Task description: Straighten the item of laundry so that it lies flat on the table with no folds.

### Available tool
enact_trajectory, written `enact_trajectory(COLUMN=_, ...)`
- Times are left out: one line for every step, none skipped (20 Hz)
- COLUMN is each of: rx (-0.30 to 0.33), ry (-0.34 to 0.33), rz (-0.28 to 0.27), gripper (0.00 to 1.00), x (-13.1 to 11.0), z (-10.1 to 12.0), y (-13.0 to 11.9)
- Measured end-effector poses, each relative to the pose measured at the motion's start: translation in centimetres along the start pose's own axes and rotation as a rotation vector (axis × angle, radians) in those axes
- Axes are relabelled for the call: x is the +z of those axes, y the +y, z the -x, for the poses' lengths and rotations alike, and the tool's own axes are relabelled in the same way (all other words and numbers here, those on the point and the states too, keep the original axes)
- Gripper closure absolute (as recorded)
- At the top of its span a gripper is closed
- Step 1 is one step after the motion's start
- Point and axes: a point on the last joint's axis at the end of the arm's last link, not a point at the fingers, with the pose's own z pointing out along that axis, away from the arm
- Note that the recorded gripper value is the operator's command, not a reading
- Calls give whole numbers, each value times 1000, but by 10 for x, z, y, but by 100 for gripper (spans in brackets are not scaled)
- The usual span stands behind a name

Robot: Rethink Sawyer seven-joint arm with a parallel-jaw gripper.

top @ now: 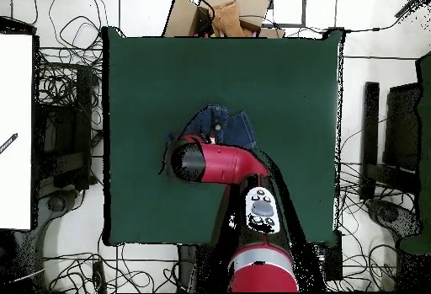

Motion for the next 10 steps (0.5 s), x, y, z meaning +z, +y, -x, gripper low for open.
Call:
enact_trajectory(rx=0, ry=-2, rz=0, gripper=100, x=-2, z=-1, y=0)
enact_trajectory(rx=0, ry=-2, rz=0, gripper=100, x=-4, z=-2, y=0)
enact_trajectory(rx=2, ry=-3, rz=1, gripper=100, x=-5, z=-2, y=0)
enact_trajectory(rx=8, ry=-4, rz=1, gripper=100, x=-9, z=-4, y=0)
enact_trajectory(rx=9, ry=-4, rz=2, gripper=100, x=-10, z=-5, y=0)
enact_trajectory(rx=12, ry=-4, rz=2, gripper=100, x=-11, z=-6, y=-1)
enact_trajectory(rx=16, ry=-3, rz=3, gripper=100, x=-12, z=-6, y=-2)
enact_trajectory(rx=21, ry=-1, rz=4, gripper=100, x=-13, z=-8, y=-2)
enact_trajectory(rx=27, ry=2, rz=5, gripper=100, x=-15, z=-9, y=-3)
enact_trajectory(rx=30, ry=3, rz=6, gripper=100, x=-15, z=-10, y=-3)
